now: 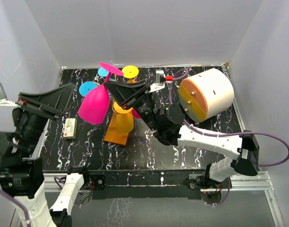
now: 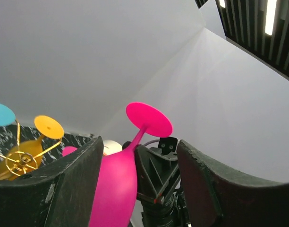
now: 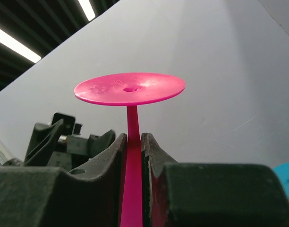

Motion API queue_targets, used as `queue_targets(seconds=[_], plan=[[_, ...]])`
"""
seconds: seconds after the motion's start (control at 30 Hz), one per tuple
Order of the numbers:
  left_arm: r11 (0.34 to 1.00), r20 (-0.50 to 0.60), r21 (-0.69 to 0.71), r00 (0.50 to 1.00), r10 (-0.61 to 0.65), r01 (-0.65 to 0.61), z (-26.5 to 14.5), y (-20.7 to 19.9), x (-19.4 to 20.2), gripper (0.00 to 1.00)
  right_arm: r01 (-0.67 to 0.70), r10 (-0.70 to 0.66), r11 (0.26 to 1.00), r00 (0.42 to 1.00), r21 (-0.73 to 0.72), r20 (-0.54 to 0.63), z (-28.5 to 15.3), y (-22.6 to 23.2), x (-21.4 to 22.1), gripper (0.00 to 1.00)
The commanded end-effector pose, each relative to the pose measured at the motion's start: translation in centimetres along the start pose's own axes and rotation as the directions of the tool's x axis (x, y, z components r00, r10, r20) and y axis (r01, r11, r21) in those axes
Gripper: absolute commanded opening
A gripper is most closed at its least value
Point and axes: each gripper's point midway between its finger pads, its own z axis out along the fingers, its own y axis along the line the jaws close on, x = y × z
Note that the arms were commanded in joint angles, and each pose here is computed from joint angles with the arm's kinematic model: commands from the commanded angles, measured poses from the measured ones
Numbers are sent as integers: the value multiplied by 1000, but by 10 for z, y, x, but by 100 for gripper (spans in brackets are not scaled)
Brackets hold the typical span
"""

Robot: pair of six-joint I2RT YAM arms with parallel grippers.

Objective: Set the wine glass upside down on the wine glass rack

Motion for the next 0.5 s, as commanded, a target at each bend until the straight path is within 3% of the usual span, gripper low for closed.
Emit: queue_targets(seconds=[0.0,0.3,0.47], plan=[[968,-83,142,977,-196,206,2,-35,5,63,64,-58,984,997,-167,41,-8,47,-11,0],[955,-23,30,956,-293,294,-7,-24,-1,67,147,-146,967,989,-210,23,-10,61,26,0],[945,-33,24,945,-326,327,-8,-20,4,68,295,-296,933,955,-208,29,-8,59,49,0]])
